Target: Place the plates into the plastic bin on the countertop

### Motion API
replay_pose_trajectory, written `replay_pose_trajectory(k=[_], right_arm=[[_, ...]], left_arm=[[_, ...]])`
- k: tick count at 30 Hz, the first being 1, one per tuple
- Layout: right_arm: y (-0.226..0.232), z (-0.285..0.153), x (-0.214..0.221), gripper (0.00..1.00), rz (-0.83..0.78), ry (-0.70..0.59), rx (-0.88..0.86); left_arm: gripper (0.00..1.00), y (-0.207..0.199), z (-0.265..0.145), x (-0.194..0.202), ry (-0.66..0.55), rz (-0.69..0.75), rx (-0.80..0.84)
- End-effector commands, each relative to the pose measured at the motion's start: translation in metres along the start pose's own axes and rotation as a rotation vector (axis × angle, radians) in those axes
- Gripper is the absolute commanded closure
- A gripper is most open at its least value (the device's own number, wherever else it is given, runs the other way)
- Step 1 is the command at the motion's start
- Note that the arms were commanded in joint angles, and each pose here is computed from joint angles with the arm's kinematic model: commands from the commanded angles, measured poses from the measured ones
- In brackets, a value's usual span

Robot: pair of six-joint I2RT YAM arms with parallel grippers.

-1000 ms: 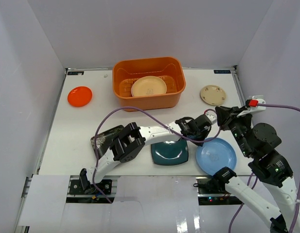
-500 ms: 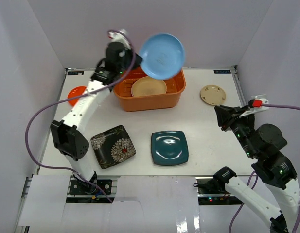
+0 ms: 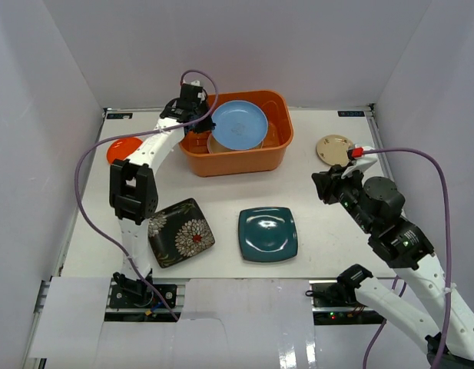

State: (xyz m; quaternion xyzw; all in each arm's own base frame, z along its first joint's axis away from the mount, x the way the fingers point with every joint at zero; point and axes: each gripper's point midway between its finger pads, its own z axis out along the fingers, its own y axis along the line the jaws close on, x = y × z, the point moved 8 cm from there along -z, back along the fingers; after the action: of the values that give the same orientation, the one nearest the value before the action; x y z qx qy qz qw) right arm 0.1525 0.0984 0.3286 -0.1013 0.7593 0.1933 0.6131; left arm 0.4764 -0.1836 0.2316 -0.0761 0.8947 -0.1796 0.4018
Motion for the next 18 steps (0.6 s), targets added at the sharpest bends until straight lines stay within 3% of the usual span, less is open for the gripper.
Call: replay_pose_trajectory(k=[1, 5, 6, 10, 12, 13, 16, 18], right_arm=[[0.004, 0.009, 0.003, 0.69, 0.022, -0.014, -0.025], [0.005, 0.018, 0.014, 0.68, 0.028, 0.013, -0.027], [0.005, 0.021, 0.015, 0.68, 0.028, 0.014, -0.025], [0.004, 0.036, 0.025, 0.68, 0.027, 0.026, -0.001], [0.003, 0.048, 0.034, 0.68, 0.029, 0.058, 0.019], [0.003, 0.053, 0.036, 0.68, 0.036, 0.060, 0.025], [0.003, 0.067, 0.053, 0.68, 0.065, 0.077, 0.043], [0.001, 0.074, 0.056, 0.68, 0.081, 0.070, 0.078]], left_arm=[[1.00, -0.009, -0.023, -0.031, -0.095, 0.018, 0.005], [0.95, -0.003, -0.010, -0.024, -0.074, 0.041, -0.019], [0.80, -0.002, -0.007, -0.021, -0.064, 0.042, -0.019], [0.38, -0.020, -0.024, -0.031, -0.074, 0.059, 0.116], [0.28, -0.037, -0.055, -0.054, -0.161, 0.080, 0.211], [0.17, -0.042, -0.066, -0.061, -0.192, 0.084, 0.236], [0.07, -0.051, -0.110, -0.088, -0.308, 0.092, 0.266], [0.09, -0.038, -0.121, -0.090, -0.330, 0.065, 0.220]])
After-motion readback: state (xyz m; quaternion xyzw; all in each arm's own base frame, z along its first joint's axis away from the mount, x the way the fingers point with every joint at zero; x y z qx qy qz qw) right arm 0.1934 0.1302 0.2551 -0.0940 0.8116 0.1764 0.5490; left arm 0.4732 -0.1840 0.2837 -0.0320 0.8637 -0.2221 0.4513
